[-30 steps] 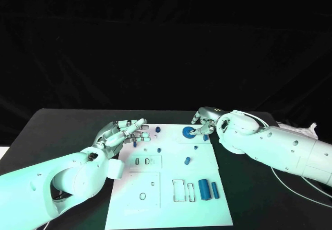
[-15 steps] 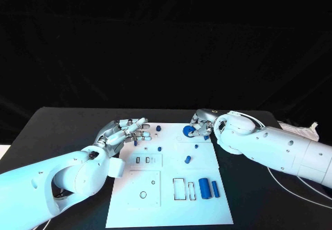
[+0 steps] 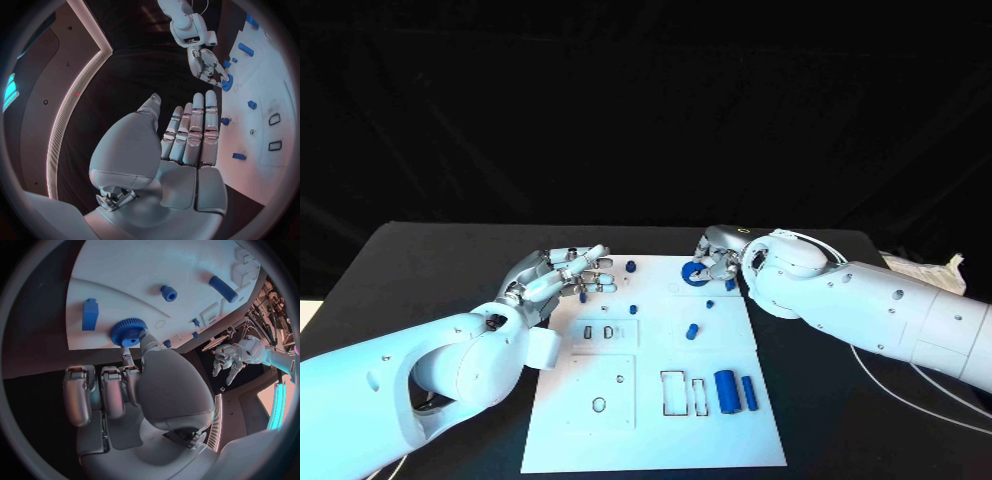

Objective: Assemble the parts on the task board

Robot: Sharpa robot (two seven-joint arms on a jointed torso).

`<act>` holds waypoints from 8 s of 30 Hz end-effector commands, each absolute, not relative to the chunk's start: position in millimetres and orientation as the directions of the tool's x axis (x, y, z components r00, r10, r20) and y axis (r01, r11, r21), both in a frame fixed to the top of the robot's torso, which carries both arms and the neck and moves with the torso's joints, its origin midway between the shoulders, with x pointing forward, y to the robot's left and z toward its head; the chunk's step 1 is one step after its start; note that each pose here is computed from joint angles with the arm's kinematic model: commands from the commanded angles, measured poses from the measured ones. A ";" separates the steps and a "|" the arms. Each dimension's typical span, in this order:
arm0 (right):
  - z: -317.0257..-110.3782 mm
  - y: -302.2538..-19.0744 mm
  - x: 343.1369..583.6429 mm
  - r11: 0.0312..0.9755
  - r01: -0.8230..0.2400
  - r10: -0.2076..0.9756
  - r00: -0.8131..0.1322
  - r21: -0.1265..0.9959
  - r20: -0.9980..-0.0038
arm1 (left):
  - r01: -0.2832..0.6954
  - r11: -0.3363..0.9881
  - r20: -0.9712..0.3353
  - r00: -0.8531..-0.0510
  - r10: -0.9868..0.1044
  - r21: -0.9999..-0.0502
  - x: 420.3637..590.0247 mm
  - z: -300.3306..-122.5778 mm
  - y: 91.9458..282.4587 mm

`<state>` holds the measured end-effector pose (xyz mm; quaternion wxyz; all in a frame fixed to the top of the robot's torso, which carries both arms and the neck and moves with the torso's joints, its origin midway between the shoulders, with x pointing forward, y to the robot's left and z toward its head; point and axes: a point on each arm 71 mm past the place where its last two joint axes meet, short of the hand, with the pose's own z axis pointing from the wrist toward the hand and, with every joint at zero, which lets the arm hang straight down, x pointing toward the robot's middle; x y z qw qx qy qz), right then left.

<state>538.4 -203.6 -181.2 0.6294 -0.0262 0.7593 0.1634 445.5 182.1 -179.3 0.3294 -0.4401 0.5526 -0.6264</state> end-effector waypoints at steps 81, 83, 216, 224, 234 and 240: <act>-193.1 -84.1 515.7 0.871 -0.462 0.121 -0.130 0.168 -0.984 | -0.081 -0.166 0.185 -0.442 -0.878 -0.983 444.8 -178.9 178.0; -192.9 -86.0 515.7 0.871 -0.459 0.132 -0.126 0.176 -0.983 | -0.084 -0.165 0.185 -0.443 -0.877 -0.983 444.9 -179.2 178.1; -186.5 -166.6 487.4 0.742 -0.471 0.461 -0.159 0.477 -0.873 | -0.078 -0.177 0.193 -0.333 -0.923 -0.981 463.5 -190.1 217.0; -200.1 -122.5 474.7 0.740 -0.471 0.425 -0.226 0.480 -0.876 | -0.070 -0.175 0.188 -0.319 -0.929 -0.982 464.8 -190.1 220.8; -221.5 -84.6 459.3 0.760 -0.522 0.315 -0.224 0.387 -0.922 | -0.067 -0.174 0.186 -0.309 -0.933 -0.982 466.1 -190.6 222.6; -226.9 -73.7 456.8 0.761 -0.540 0.287 -0.216 0.359 -0.933 | -0.064 -0.182 0.193 -0.321 -0.927 -0.981 466.3 -190.3 221.7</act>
